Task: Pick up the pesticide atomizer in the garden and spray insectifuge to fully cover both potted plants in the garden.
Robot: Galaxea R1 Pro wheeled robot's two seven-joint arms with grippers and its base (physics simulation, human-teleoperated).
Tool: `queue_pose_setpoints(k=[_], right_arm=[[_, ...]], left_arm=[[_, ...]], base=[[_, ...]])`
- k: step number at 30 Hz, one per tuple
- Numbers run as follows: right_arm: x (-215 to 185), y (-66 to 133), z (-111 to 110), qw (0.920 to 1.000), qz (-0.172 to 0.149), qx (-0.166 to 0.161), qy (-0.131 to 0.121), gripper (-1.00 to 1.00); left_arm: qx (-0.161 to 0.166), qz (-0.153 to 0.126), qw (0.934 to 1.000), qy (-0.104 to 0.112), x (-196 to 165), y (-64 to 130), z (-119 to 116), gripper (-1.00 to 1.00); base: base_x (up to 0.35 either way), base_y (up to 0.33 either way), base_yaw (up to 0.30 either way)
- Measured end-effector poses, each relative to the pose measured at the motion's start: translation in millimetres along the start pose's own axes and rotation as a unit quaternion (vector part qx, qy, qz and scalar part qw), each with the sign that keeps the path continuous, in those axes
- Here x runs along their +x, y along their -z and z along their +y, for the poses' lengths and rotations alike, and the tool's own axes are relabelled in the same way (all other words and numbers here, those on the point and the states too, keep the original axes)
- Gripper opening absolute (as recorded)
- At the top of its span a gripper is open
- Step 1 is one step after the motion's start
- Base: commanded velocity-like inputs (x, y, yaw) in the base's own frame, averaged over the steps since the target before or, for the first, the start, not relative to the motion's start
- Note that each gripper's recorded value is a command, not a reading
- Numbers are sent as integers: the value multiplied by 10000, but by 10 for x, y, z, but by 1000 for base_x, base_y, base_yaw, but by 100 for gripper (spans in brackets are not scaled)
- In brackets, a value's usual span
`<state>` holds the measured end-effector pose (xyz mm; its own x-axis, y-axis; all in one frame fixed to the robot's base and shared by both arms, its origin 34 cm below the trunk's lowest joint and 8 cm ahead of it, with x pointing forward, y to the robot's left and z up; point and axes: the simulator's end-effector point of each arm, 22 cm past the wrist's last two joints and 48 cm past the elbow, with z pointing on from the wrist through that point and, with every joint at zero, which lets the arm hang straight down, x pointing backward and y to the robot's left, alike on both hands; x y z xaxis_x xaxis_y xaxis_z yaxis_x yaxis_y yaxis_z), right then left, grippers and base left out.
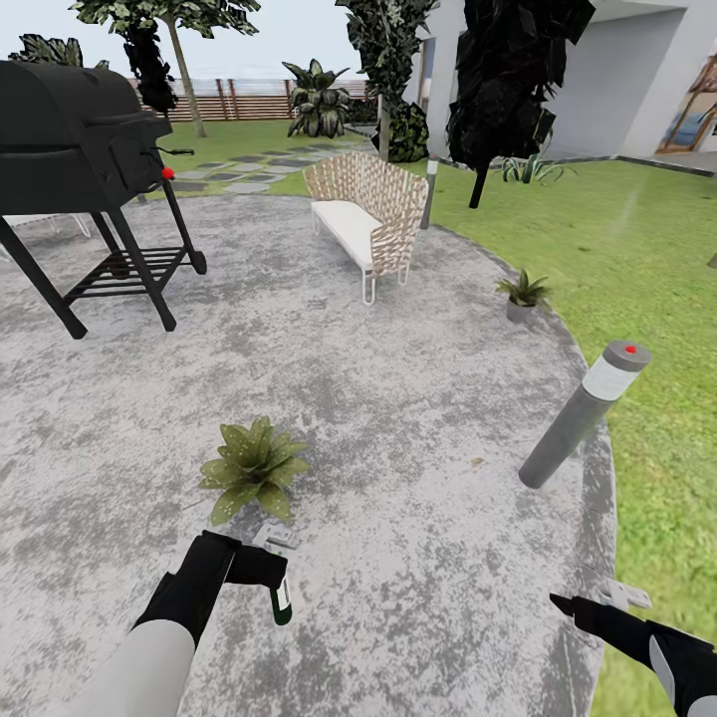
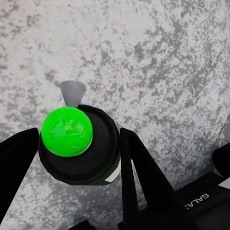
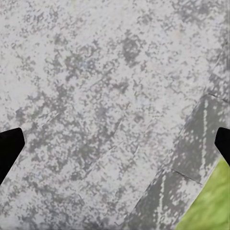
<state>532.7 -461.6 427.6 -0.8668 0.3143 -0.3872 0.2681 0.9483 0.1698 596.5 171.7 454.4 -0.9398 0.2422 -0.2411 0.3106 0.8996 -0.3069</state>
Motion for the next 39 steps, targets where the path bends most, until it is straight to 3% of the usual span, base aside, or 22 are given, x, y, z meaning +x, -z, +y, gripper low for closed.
queue_pose_setpoints(k=[7,13,22,23,29,31,34,37,39], right_arm=[[59,-15,18,10000,72,-14,26,100],[68,-13,22,9999,104,-26,96,100],[69,-12,24,9999,108,-30,103,100],[61,-11,17,9999,102,-17,110,100],[22,-5,20,9998,82,-14,192,100],[39,-33,115,9982,209,-78,559,100],[-213,-35,366,9883,175,-268,1492,100],[-840,110,781,9675,-326,-551,2444,100],[-1189,281,1097,9516,-665,-847,2878,100]], left_arm=[[-23,-12,10000,-16,-2,5,22,-100],[-31,-305,9989,-344,-89,-8,55,-100],[-132,-331,9984,-440,-49,23,213,-100],[-220,-381,9977,-512,-55,63,327,-100],[-277,-517,9957,-716,-115,98,393,-100],[-290,-426,9940,-967,-113,80,352,-100],[-274,-290,9896,-1381,-116,38,241,-100],[-233,-226,9828,-1819,-128,5,138,-100],[-71,-217,9761,-2160,-131,-18,11,-100]], base=[[0,0,0],[0,0,0],[0,0,0],[0,0,0],[0,0,0],[0,0,0],[0,0,0],[0,0,0],[0,0,0]])
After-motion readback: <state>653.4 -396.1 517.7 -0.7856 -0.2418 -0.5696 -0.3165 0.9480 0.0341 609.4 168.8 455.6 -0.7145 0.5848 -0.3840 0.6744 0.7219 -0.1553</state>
